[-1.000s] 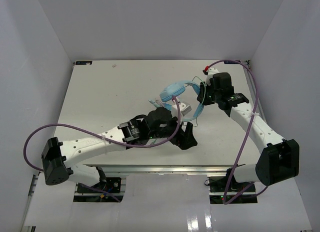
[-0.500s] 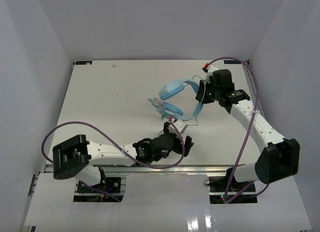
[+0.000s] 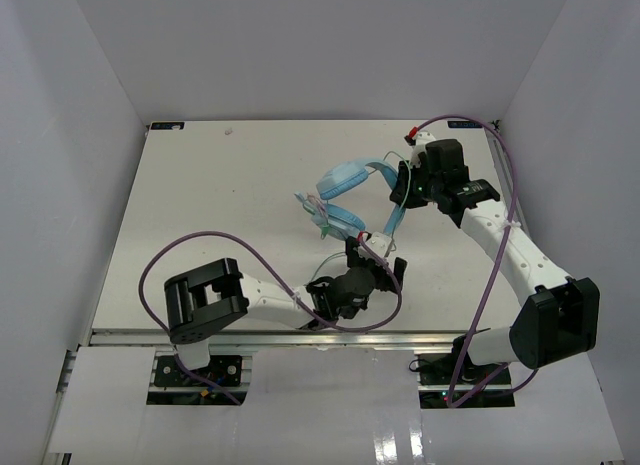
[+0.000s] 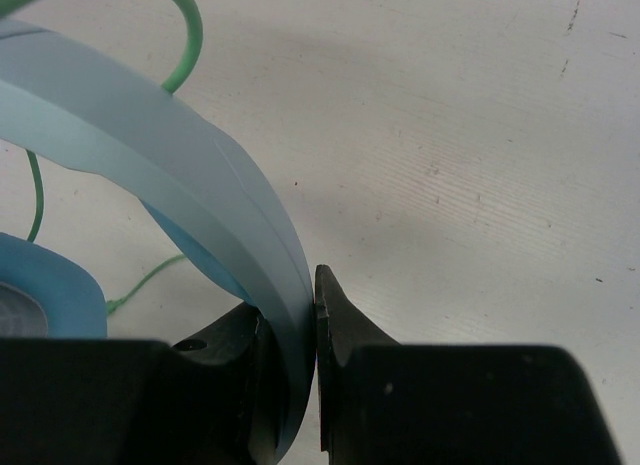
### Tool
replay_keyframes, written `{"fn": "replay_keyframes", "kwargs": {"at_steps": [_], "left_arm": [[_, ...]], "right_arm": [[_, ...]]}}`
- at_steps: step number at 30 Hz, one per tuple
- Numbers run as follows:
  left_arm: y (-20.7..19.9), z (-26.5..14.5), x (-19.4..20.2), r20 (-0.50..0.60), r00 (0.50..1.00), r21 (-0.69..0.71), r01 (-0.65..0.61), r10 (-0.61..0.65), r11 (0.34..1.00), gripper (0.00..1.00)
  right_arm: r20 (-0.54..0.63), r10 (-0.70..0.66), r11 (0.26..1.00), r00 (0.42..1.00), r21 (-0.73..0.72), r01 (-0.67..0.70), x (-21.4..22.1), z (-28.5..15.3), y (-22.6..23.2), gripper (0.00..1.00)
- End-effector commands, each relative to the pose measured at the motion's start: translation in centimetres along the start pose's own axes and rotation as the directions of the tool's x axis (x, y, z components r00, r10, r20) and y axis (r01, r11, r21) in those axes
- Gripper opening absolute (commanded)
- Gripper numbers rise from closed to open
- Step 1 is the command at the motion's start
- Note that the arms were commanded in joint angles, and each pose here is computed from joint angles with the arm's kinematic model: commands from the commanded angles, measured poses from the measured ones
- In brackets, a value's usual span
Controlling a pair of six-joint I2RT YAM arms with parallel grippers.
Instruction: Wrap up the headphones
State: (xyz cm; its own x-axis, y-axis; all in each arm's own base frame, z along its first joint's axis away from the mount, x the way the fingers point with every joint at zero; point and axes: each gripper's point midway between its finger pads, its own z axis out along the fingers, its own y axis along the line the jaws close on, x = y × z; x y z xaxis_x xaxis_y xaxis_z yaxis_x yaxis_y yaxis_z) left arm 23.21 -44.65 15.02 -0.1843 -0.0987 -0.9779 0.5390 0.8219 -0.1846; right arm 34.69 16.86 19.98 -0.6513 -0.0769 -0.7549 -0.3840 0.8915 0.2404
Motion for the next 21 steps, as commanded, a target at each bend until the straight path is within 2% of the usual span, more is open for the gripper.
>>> {"fn": "replay_keyframes", "kwargs": {"at_steps": [1,5,9,14,15,21], "left_arm": [[-0.6,1.6,-3.7,0.114,0.990,-0.064,0.085,-0.077,0.994,0.92],[-1.1,2.6,-3.4,0.112,0.991,-0.082,0.088,-0.078,0.993,0.82],[-1.7,2.6,-3.8,0.117,0.989,-0.056,0.103,-0.096,0.993,0.38],[-1.8,2.4,-4.6,0.113,0.989,-0.049,0.104,-0.098,0.993,0.05],[-1.9,2.2,-4.8,0.113,0.988,-0.042,0.108,-0.103,0.993,0.00],[-3.2,0.6,-6.9,0.081,0.984,0.060,0.152,-0.157,0.987,0.00]], "right_arm": [[0.116,0.028,0.997,0.993,-0.068,-0.021,-3.7,-1.7,1.7,0.08],[0.116,0.028,0.997,0.993,-0.068,-0.020,-3.4,-1.8,1.7,0.08],[0.119,0.024,0.998,0.993,-0.064,-0.016,-3.2,-1.9,1.6,0.08],[0.118,0.020,0.998,0.993,-0.059,-0.014,-3.0,-1.8,1.5,0.08],[0.120,0.019,0.998,0.993,-0.056,-0.012,-3.0,-1.8,1.4,0.08],[0.123,0.000,1.000,0.992,-0.022,0.003,-2.9,-1.7,0.8,0.08]]}}
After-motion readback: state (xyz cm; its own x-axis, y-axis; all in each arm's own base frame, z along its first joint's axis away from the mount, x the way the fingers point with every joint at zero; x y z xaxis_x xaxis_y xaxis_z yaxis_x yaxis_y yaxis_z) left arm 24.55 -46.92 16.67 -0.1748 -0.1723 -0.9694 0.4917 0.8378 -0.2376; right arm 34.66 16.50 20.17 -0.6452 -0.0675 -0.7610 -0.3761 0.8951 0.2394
